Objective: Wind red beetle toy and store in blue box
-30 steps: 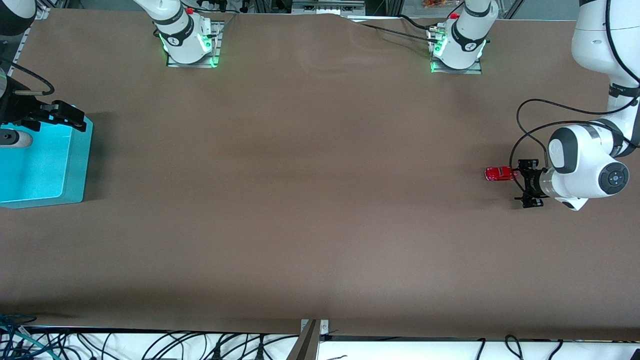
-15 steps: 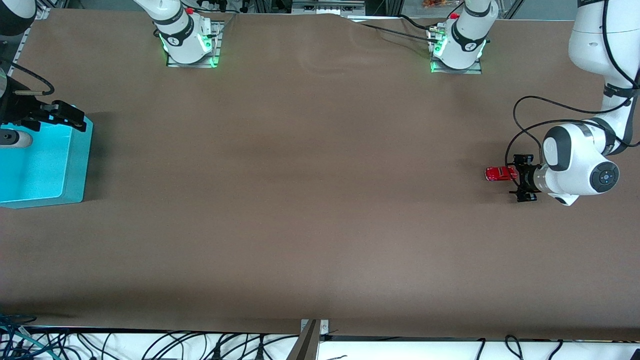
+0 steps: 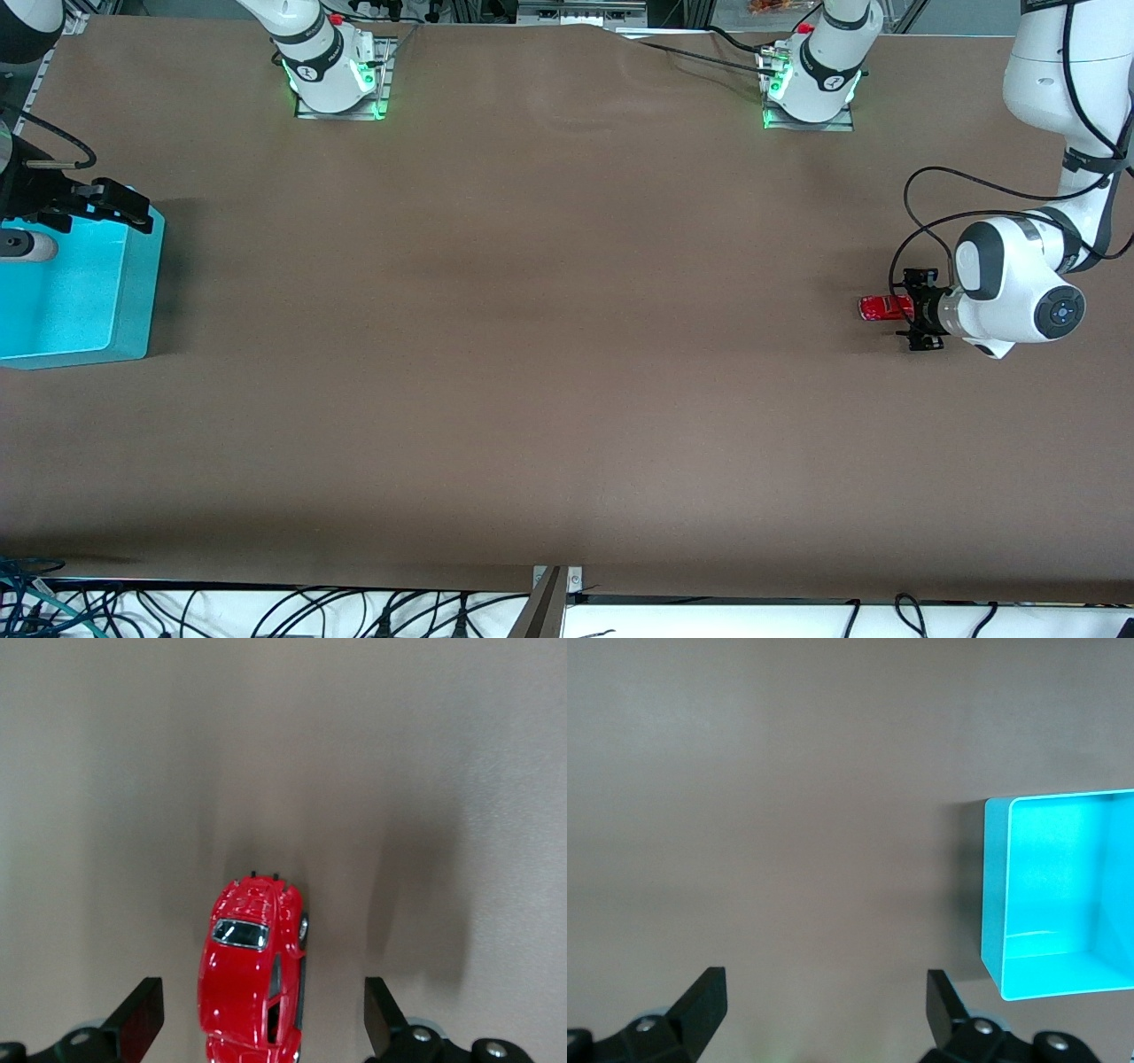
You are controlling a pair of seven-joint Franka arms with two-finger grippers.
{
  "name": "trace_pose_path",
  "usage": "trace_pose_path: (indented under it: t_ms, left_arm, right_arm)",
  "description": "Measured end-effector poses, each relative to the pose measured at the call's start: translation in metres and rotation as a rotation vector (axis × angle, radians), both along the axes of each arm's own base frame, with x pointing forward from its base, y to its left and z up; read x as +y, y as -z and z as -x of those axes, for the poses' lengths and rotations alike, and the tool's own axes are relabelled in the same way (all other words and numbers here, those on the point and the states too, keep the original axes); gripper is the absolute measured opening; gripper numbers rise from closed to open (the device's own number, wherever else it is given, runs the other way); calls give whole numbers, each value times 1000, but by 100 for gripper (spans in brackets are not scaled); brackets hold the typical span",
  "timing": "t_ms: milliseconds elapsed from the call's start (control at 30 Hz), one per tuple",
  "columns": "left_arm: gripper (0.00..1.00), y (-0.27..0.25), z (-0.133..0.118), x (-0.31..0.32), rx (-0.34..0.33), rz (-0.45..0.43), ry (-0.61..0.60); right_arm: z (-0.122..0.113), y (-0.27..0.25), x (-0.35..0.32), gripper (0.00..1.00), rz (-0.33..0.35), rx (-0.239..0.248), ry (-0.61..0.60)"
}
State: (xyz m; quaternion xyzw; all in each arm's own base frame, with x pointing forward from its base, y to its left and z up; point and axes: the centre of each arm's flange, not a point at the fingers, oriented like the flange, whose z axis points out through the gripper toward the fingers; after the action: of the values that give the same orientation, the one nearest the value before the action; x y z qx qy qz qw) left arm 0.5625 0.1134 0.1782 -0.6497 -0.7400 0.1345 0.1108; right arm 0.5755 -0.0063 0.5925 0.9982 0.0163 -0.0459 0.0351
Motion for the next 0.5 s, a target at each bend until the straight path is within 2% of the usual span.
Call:
trace_pose_path:
  t_ms: [133, 500]
  left_arm:
    - [47, -2, -1, -1, -3, 0, 3]
    - [45, -12, -11, -13, -29, 3, 26]
  right_arm:
    - [0, 0, 0, 100, 0, 0, 0]
    - [0, 0, 0, 100, 0, 0, 0]
